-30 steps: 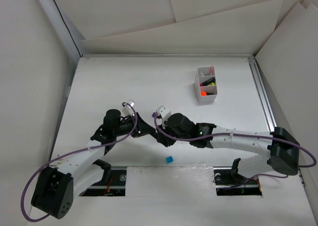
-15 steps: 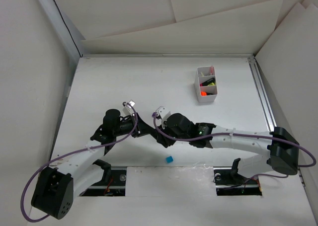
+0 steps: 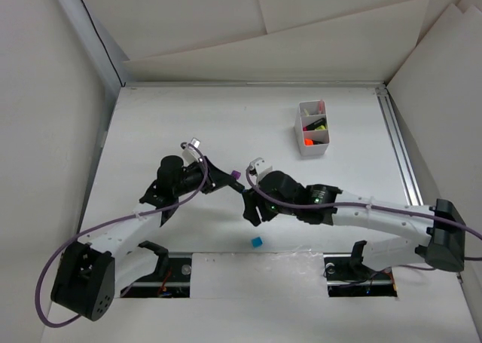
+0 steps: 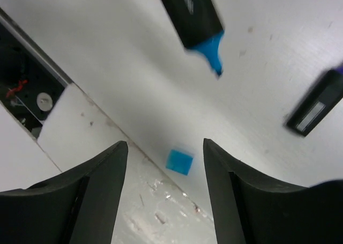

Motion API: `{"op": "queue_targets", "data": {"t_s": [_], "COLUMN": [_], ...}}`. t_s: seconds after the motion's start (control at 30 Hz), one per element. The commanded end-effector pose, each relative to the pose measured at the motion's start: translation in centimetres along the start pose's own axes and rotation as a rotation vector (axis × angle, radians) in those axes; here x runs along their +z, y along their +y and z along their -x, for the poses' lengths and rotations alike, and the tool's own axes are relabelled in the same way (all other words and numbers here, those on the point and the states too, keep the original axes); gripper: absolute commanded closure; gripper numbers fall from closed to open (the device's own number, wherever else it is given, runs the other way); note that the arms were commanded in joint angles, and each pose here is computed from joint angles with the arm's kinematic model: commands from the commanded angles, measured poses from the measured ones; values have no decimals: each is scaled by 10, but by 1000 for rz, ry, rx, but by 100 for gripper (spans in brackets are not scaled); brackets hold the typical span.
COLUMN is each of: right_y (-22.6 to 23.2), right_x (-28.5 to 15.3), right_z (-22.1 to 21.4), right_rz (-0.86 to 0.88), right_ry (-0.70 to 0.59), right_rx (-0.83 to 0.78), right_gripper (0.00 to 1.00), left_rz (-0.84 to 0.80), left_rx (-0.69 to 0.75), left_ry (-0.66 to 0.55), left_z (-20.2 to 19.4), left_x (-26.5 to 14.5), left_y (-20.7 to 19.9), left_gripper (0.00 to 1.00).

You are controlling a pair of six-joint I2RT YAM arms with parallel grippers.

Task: Sort the stationery into containers
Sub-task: Pick up the pen from the center of the board, then pick up the pen cap at the corner of the board.

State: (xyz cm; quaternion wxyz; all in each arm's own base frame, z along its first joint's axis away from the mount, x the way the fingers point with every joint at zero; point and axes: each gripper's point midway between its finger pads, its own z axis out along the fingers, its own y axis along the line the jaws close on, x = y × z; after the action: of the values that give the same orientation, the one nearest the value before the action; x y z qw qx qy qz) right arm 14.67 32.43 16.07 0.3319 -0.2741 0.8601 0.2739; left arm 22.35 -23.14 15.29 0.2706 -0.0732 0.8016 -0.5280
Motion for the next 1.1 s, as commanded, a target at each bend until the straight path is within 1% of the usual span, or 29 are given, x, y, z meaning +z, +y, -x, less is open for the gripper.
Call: {"op": "queue_targets", "data": {"t_s": [0.0, 0.07, 0.1, 0.13, 0.23, 0.3, 0.33, 0.43, 0.53, 0.57, 0.6, 0.67, 0.7, 0.73, 0.83, 0.9, 0.97, 1.07], "right_y": [-10, -17, -20, -16, -12, -11, -13, -16, -16, -15, -14, -12, -11, -9, 5, 14, 17, 16], "right_x": [7, 7, 7, 5, 3, 1, 0, 4, 10, 12, 12, 15, 15, 18, 22, 26, 35, 47], "right_z": [-44, -57, -64, -62, -75, -84, -92, -115, -138, -137, -142, -143, -145, -146, -151, -154, -154, -148], "right_rz": [-125, -164, -175, -160, -141, -142, -151, -156, -184, -185, -187, -178, -171, -162, -89, -43, -21, -32], "right_ry": [179, 214, 227, 223, 258, 282, 305, 386, 459, 461, 474, 478, 482, 486, 499, 506, 494, 446], "right_rx": [83, 94, 103, 128, 157, 166, 180, 179, 138, 138, 127, 130, 132, 135, 144, 155, 159, 155], "right_gripper": [36, 39, 39, 44, 48, 48, 48, 48, 56, 58, 63, 68, 73, 75, 78, 78, 78, 82], "left_rz": [-75, -81, -71, -71, -62, -52, -59, -42, -48, -48, -41, -43, -29, -37, -34, -34, -41, -28], "left_rx": [30, 10, 7, 9, 20, 33, 40, 47, 53, 53, 60, 67, 59, 67, 78, 78, 85, 72], "left_ry": [-166, -206, -252, -277, -338, -339, -344, -322, -327, -327, -323, -338, -347, -353, -352, -352, -357, -348], "left_z": [49, 61, 75, 81, 100, 100, 103, 98, 97, 97, 97, 99, 100, 101, 102, 102, 103, 100], "left_x": [0, -4, -11, -16, -29, -32, -33, -32, -33, -33, -34, -36, -36, -38, -39, -39, -39, -37], "left_y": [-29, -29, -25, -25, -23, -21, -25, -20, -21, -21, -22, -25, -22, -25, -26, -26, -28, -22], "left_gripper": [99, 99, 99, 99, 99, 98, 98, 98, 98, 98, 98, 98, 98, 98, 98, 98, 98, 98]}}
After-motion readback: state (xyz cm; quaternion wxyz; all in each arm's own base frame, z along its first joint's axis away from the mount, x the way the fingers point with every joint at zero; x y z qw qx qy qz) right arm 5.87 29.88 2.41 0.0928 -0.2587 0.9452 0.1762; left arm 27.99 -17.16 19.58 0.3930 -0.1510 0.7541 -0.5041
